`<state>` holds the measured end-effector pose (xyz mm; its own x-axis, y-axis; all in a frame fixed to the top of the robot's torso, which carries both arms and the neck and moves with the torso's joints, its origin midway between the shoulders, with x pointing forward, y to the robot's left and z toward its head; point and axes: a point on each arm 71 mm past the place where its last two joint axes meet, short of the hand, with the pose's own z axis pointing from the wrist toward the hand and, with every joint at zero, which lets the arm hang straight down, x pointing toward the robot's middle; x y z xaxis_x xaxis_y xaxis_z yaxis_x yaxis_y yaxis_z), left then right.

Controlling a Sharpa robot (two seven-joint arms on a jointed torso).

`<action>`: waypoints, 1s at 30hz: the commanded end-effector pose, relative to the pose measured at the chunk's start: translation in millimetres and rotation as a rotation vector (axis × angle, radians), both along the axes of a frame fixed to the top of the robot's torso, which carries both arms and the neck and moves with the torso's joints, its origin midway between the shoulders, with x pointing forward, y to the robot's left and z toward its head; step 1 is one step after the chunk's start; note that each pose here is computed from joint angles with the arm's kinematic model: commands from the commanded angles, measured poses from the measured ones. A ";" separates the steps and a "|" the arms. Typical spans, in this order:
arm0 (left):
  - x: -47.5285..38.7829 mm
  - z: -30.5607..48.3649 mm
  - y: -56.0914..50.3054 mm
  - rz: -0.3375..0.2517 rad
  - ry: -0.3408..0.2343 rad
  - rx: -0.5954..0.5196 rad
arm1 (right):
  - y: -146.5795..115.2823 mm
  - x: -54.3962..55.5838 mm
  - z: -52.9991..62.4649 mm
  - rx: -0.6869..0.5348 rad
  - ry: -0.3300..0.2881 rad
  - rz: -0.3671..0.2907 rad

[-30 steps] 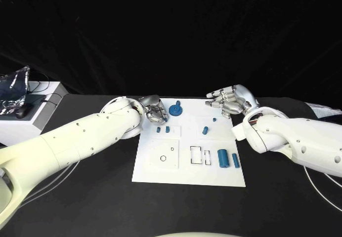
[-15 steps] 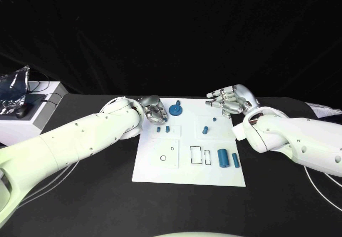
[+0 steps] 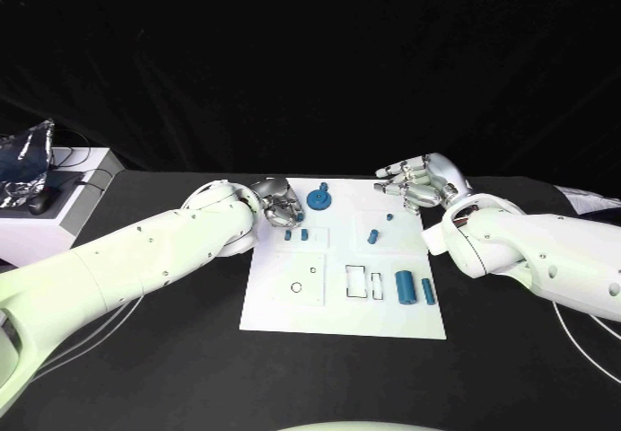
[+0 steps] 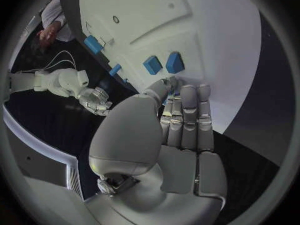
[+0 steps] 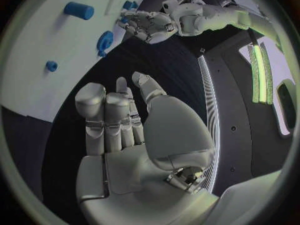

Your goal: Assemble the parts on the task board

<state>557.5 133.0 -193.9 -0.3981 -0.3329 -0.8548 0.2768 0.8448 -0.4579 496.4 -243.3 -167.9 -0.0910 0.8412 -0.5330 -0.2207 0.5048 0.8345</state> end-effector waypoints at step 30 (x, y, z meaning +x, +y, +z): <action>3.5 5.1 27.6 0.067 -0.034 -0.012 | -3.0 1.9 -1.6 -0.023 0.011 0.013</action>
